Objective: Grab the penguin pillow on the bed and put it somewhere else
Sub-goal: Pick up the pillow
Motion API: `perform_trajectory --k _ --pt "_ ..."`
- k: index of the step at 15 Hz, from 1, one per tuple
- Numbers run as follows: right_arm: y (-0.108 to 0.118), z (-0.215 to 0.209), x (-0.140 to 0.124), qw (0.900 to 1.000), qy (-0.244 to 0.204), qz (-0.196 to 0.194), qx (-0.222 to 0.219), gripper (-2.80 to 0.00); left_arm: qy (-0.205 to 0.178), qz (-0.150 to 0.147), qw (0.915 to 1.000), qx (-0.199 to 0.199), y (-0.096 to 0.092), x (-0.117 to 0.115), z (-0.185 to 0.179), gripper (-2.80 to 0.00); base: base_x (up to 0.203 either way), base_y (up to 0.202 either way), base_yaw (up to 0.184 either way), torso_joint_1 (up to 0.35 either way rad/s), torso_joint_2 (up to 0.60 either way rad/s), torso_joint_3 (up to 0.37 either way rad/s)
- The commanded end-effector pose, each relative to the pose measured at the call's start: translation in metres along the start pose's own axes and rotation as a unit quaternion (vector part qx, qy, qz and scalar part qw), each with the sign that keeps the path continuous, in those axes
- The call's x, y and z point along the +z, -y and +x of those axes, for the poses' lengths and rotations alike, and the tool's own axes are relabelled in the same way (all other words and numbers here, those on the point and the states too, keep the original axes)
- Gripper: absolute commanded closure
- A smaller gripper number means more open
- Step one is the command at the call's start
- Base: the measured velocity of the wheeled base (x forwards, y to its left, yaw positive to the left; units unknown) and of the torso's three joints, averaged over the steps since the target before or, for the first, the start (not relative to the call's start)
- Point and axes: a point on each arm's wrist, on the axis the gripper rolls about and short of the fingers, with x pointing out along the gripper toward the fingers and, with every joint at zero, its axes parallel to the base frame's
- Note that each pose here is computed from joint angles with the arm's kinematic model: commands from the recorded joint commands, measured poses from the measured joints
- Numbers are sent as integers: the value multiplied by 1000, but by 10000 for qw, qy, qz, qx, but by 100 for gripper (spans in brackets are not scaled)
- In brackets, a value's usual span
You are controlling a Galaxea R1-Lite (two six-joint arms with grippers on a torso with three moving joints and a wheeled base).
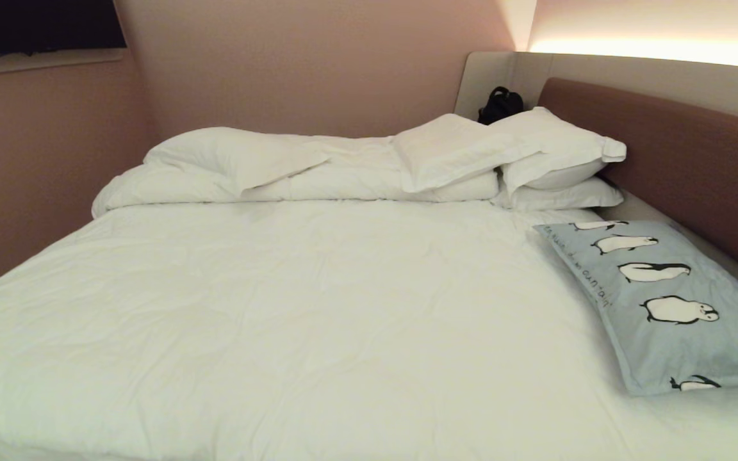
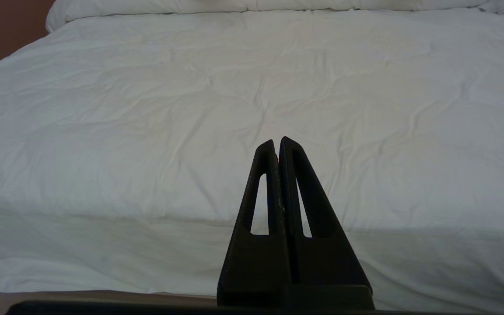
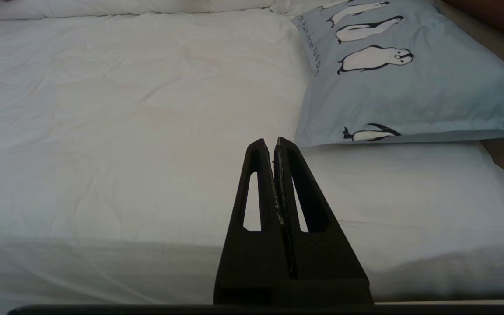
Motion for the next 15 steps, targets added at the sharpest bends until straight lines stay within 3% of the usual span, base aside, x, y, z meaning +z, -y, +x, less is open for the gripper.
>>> perform_trajectory --k 1,3,6,10,15 --pt "0 0 0 10000 -9 0 -4 0 6 -1 10000 0 0 0 0 0 0 0 0 0 0 0" --pt "0 -2 5 10000 70 -28 -36 0 6 -8 10000 0 0 0 0 0 0 0 0 0 0 0" --pt "0 -12 37 9998 180 -33 -17 0 6 -8 10000 0 0 0 0 0 0 0 0 0 0 0" --pt "-1 7 68 9981 -608 -53 -16 0 6 -1 10000 0 0 0 0 0 0 0 0 0 0 0" --pt "-2 82 108 9883 -1513 -21 -165 0 6 -8 10000 0 0 0 0 0 0 0 0 0 0 0"
